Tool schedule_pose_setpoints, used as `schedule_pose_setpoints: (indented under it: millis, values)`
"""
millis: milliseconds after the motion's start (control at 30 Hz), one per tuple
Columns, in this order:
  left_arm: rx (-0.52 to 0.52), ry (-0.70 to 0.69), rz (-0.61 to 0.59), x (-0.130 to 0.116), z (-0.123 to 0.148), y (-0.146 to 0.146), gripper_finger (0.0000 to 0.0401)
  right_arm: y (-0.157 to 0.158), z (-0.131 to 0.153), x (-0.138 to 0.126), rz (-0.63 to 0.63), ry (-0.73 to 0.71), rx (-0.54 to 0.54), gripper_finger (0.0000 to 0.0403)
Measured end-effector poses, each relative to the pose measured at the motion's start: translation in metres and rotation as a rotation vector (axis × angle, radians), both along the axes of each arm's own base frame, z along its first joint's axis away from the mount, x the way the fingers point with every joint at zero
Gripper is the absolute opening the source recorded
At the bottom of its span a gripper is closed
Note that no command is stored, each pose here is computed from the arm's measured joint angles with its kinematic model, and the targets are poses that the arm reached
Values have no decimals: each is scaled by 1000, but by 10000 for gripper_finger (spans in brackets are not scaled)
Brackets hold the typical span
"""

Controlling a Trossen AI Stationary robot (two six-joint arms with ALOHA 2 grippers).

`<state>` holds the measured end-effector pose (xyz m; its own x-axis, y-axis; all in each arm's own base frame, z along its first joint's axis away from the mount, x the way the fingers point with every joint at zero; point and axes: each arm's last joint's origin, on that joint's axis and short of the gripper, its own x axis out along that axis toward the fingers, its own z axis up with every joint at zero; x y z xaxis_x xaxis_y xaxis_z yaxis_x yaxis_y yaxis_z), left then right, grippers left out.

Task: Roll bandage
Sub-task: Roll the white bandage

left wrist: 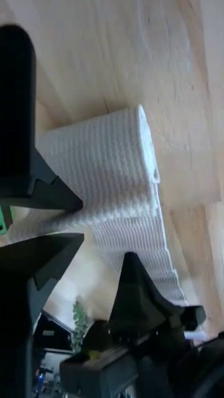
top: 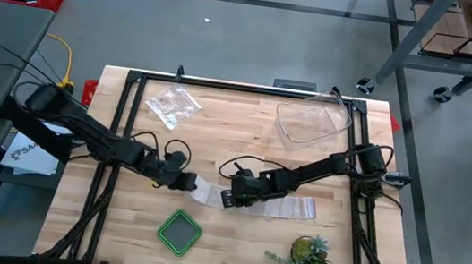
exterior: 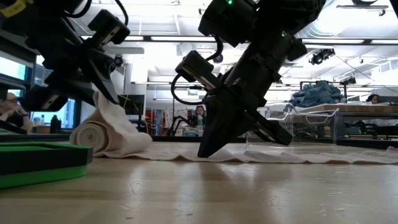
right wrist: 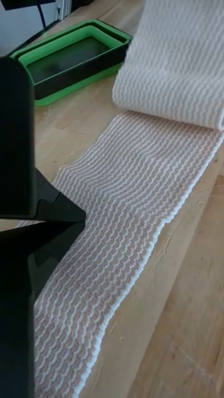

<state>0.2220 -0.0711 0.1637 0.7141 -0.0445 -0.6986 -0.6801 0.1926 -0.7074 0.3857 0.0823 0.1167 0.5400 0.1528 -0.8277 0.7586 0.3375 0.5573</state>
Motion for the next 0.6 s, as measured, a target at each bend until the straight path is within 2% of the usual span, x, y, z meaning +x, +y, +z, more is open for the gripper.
schedule_pose_setpoints:
  millis: [167, 300, 433, 600]
  values:
    - [-9, -38, -4, 8, -5, -3, 111, 0, 0, 0, 0, -1, 0, 0]
    - [-11, -116, -52, 20, -7, -6, 140, 0, 0, 0, 0, -1, 0, 0]
    - [-30, -107, -71, 27, -16, 0, 159, 0, 0, 0, 4, -1, -2, 0]
    - [16, -215, -59, 23, 10, 14, 165, 0, 0, 0, 10, -1, 1, 0]
